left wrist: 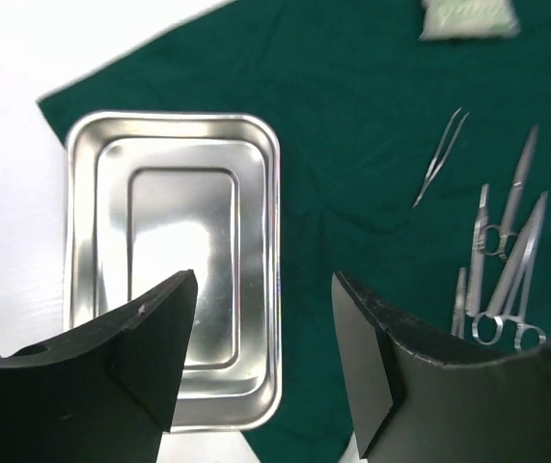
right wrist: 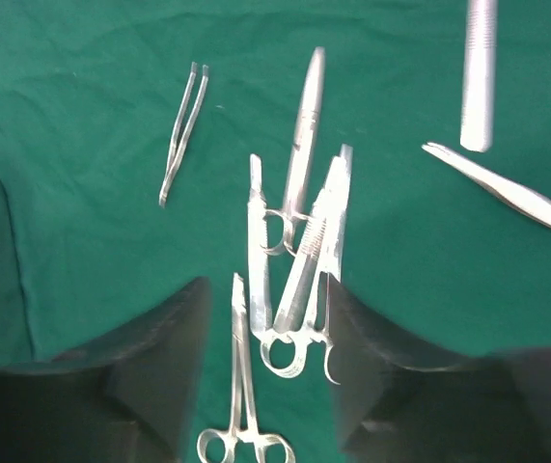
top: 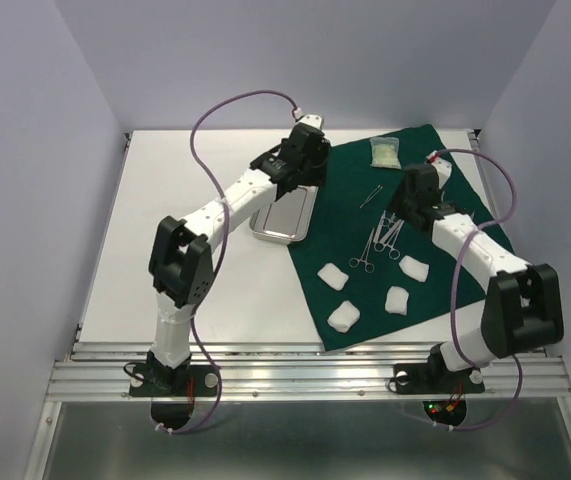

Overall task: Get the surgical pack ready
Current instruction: Place the container in the surgical kit, then pick up the medical item from the surgical kit, then place the medical item in the surgical kit, then pick up the medical item from the surgical kit.

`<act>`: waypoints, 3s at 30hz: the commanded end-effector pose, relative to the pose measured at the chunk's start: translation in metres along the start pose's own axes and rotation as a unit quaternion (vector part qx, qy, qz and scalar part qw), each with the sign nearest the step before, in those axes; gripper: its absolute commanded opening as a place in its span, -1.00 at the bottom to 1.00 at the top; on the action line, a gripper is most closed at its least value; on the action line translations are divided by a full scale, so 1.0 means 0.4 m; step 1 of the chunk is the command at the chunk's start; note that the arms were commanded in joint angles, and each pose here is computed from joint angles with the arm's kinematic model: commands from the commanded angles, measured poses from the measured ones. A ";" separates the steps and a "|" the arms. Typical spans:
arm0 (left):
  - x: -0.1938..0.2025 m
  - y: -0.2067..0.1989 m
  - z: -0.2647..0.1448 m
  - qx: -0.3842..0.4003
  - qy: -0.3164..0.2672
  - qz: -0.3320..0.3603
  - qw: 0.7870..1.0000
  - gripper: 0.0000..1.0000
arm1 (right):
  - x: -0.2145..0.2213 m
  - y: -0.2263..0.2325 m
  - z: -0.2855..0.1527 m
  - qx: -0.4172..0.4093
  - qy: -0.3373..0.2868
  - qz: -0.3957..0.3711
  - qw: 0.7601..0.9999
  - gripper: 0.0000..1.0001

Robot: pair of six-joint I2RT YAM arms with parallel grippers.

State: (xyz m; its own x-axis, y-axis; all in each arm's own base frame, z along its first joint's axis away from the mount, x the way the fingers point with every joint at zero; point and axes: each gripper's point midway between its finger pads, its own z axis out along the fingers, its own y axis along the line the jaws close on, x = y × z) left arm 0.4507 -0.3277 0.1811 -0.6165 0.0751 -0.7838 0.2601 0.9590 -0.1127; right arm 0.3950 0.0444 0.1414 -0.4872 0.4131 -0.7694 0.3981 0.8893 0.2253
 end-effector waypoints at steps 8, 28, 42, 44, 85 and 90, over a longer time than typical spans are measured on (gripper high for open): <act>-0.170 0.109 -0.295 -0.026 -0.114 -0.030 0.993 0.45 | 0.019 0.165 0.229 -0.032 0.051 0.016 0.998 -0.40; -0.102 0.147 -0.326 -0.033 -0.103 -0.024 0.994 0.45 | 0.079 0.203 0.392 -0.007 0.071 0.001 0.997 -0.27; -0.091 0.141 -0.319 -0.026 -0.100 -0.026 0.994 0.45 | 0.013 0.204 0.315 -0.022 0.047 -0.013 0.999 -0.99; -0.094 0.139 -0.318 -0.025 -0.101 -0.025 0.994 0.45 | 0.029 0.222 0.291 -0.046 0.054 -0.022 0.997 -0.99; 0.082 -0.127 -0.013 -0.009 0.024 0.022 0.999 0.14 | 0.008 -0.047 0.054 -0.002 -0.004 0.007 1.000 0.56; 0.093 -0.157 0.076 -0.017 0.030 0.024 0.999 0.13 | 0.024 -0.084 0.044 0.025 -0.004 0.007 1.000 0.86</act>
State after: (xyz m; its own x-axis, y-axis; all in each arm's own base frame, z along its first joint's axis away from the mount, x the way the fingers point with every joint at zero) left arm 0.4147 -0.3897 0.1252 -0.6655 0.1877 -0.7224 0.3052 0.9517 -0.0339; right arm 0.3918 0.0218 0.1020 -0.5155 0.4254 -0.7438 0.4255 0.8806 0.2087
